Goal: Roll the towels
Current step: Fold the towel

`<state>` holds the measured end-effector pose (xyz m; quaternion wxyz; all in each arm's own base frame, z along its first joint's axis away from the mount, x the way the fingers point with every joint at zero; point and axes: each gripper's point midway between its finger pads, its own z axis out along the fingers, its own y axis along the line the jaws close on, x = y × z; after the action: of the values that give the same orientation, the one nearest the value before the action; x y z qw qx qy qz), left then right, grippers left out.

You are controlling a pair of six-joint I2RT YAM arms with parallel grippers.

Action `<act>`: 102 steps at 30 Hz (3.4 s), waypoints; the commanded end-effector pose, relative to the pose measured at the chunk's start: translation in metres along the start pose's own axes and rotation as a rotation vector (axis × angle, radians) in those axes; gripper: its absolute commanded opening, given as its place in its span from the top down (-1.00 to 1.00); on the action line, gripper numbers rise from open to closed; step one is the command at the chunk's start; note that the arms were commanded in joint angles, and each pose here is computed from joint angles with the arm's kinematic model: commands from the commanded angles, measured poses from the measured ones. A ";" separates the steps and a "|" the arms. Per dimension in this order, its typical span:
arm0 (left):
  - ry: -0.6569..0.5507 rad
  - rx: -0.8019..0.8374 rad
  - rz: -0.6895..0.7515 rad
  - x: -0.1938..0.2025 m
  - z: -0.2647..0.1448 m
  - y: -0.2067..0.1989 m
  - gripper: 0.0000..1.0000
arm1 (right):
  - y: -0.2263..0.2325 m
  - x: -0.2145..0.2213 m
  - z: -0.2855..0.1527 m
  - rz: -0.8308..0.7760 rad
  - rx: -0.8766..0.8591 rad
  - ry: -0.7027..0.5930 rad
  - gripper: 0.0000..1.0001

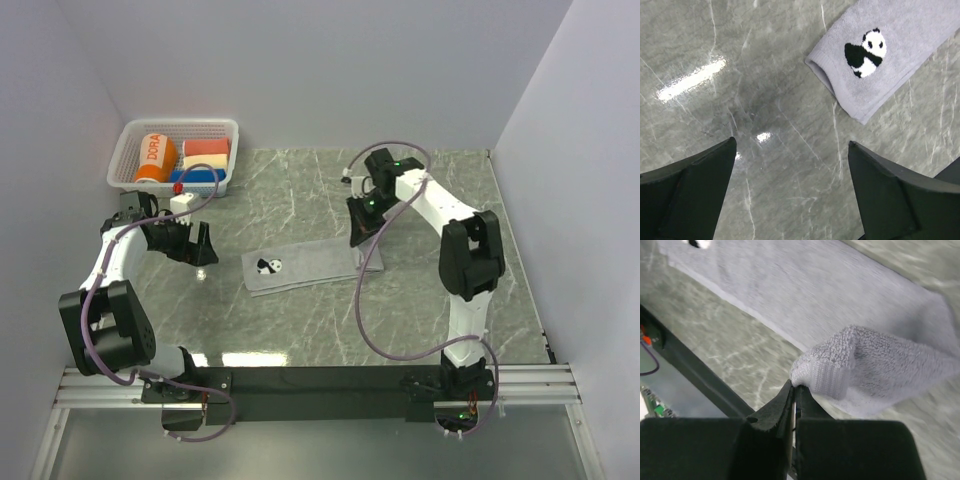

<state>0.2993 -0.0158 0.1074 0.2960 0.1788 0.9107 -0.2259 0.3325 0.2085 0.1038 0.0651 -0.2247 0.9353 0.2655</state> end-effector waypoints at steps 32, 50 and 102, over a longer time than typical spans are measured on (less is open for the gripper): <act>-0.041 -0.040 0.006 0.000 -0.004 -0.002 -0.99 | 0.056 -0.027 0.080 -0.050 -0.128 0.080 1.00; 0.010 0.104 0.094 -0.005 0.039 -0.061 0.00 | 0.013 -0.046 0.004 -0.077 -0.087 -0.021 0.35; 0.147 0.140 -0.016 -0.048 0.158 -0.070 -0.09 | -0.034 0.058 0.060 0.042 -0.135 0.091 0.16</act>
<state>0.3519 -0.1519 0.0330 0.1827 0.2040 0.9264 -0.2585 0.3072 0.1831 0.0240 0.0096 -0.2219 0.9301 0.2926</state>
